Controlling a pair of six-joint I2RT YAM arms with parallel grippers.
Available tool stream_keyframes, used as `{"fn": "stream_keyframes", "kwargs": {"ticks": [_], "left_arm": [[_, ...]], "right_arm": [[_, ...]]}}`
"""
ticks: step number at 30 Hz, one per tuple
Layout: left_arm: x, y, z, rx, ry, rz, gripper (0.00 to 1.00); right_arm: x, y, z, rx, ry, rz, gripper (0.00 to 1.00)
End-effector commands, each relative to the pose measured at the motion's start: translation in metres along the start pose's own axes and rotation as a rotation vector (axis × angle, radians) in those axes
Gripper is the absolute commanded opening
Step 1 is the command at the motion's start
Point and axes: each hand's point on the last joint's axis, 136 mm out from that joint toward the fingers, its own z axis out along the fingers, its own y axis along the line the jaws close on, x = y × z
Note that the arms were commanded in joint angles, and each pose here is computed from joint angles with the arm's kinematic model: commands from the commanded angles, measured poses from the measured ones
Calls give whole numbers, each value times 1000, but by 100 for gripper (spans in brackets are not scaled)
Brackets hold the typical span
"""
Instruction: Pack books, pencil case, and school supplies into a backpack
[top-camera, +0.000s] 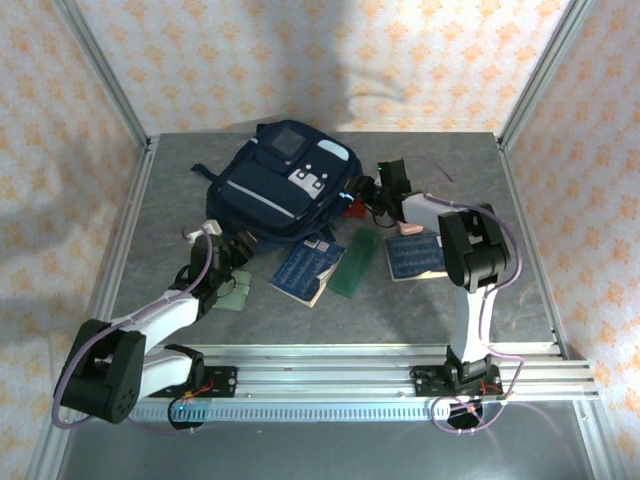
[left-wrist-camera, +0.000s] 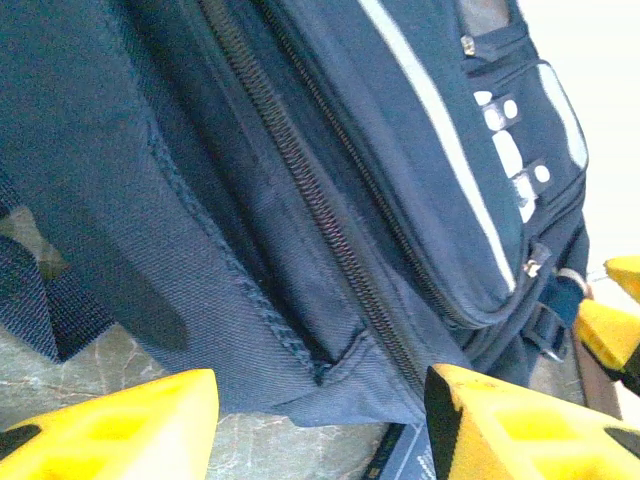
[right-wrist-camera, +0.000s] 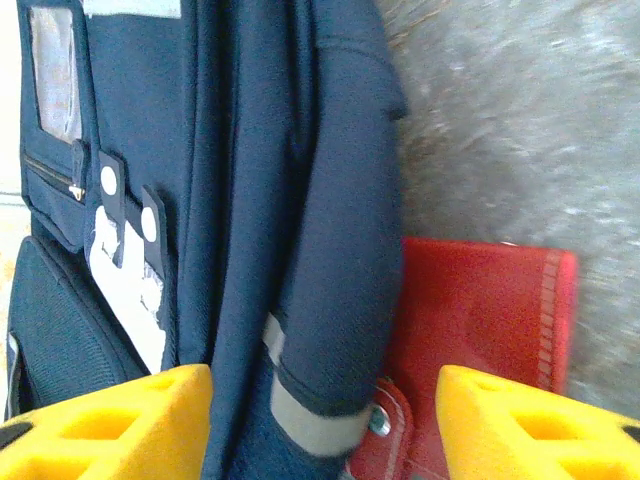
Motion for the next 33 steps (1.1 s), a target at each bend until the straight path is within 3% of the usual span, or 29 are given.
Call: {"fn": "stream_keyframes", "kwargs": {"ticks": [1,3,6,8,10,12,16,20,26,28,33], "left_arm": [[-8,-11,9,14,-14,3,57],[-6,-10,14,12,-8,3,58],[-3,-7,23,4,1,7,55],[-3,-7,30,-3,14,23,46],[-9,-9,35,-8,10,39,37],[-21,-13,40,-2,2,47,29],[-59,-28,48,19,-38,65,22],[-97,-48,59,29,-63,101,22],[-133,-77,74,57,-83,143,22],[-137,-83,76,68,-73,147,24],[-127,-103,47,187,-71,118,41]], "right_arm": [[-1,-2,15,31,22,27,60],[-3,-1,23,29,29,32,53],[-5,-1,30,32,34,36,31],[-8,7,29,16,39,30,11],[-14,20,18,-15,22,22,1],[-23,43,-5,-70,-15,10,0],[-44,88,-62,-166,-112,-5,0],[-49,110,-106,-237,-170,11,0],[-30,116,-128,-323,-174,67,0],[-22,117,-126,-333,-157,81,0],[-13,115,-128,-353,-160,129,0]]}}
